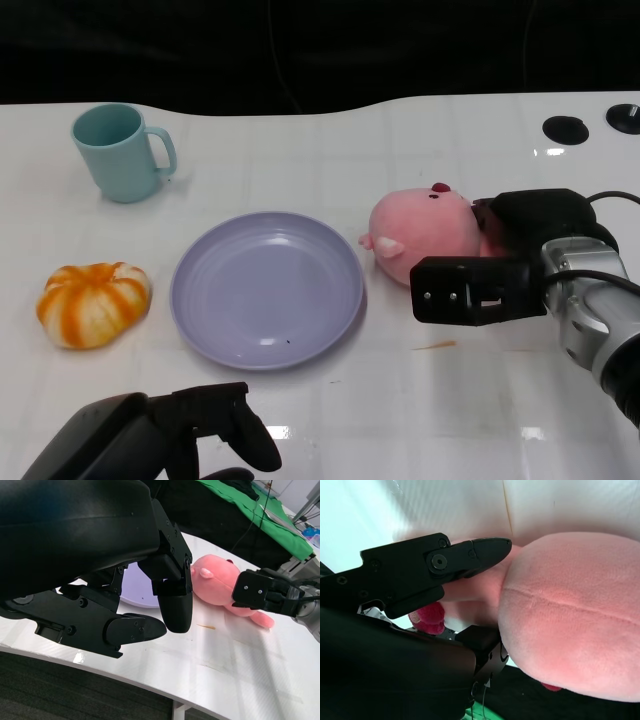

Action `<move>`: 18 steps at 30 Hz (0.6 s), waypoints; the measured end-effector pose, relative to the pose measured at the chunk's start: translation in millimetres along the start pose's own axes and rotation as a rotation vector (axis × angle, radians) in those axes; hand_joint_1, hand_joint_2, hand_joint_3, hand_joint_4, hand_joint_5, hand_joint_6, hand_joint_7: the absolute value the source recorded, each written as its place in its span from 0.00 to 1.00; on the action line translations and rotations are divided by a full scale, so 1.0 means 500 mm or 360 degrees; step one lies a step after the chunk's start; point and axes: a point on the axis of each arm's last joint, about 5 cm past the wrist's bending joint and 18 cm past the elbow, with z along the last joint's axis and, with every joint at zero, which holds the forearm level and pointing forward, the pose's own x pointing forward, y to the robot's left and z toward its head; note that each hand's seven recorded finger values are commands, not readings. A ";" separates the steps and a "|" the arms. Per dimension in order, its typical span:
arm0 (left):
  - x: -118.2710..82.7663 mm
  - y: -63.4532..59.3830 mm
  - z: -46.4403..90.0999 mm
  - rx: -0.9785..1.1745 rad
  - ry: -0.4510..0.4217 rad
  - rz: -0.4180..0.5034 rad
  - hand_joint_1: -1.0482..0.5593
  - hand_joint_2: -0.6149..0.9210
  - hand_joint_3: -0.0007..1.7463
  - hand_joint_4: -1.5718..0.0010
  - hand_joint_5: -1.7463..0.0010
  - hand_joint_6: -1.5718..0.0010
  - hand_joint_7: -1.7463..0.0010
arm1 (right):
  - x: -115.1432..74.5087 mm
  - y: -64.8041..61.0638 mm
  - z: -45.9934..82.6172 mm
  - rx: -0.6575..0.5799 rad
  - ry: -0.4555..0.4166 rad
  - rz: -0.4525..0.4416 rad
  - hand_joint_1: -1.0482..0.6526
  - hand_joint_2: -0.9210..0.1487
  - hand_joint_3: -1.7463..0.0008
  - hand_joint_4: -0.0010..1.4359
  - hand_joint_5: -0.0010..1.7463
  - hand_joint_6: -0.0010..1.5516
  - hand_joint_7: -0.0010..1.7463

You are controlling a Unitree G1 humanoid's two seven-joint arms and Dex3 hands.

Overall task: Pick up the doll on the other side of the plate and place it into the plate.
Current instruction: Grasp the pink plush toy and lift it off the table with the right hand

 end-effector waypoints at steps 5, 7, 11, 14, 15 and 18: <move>0.000 -0.001 0.000 -0.0002 0.0001 -0.0003 0.50 1.00 0.24 0.63 0.03 0.59 0.42 | 0.004 -0.003 -0.003 -0.0112 -0.0080 -0.0038 0.38 0.00 0.90 0.56 0.37 0.65 0.04; 0.000 -0.001 0.000 -0.0003 0.0000 -0.0003 0.50 1.00 0.24 0.64 0.03 0.59 0.42 | 0.006 -0.007 -0.002 -0.0139 -0.0085 -0.0042 0.39 0.00 0.89 0.52 0.65 0.64 0.01; -0.001 -0.001 0.001 -0.0004 0.0002 -0.0004 0.50 1.00 0.24 0.63 0.03 0.58 0.42 | 0.007 -0.004 0.006 -0.0220 -0.0079 -0.0068 0.39 0.00 0.88 0.55 0.91 0.61 0.00; -0.001 -0.001 0.001 -0.0005 0.0004 -0.0005 0.50 1.00 0.24 0.63 0.02 0.58 0.42 | 0.009 -0.004 0.012 -0.0241 -0.0046 -0.0048 0.38 0.00 0.85 0.56 0.71 0.56 0.00; -0.001 -0.001 0.001 -0.0006 0.0006 -0.0006 0.50 1.00 0.24 0.63 0.02 0.58 0.42 | 0.009 -0.005 0.014 -0.0242 -0.0036 -0.0042 0.38 0.00 0.84 0.56 0.69 0.56 0.00; -0.001 -0.001 0.001 -0.0006 0.0007 -0.0006 0.50 1.00 0.24 0.63 0.02 0.58 0.42 | 0.010 -0.005 0.015 -0.0230 -0.0028 -0.0044 0.38 0.00 0.85 0.53 0.64 0.57 0.01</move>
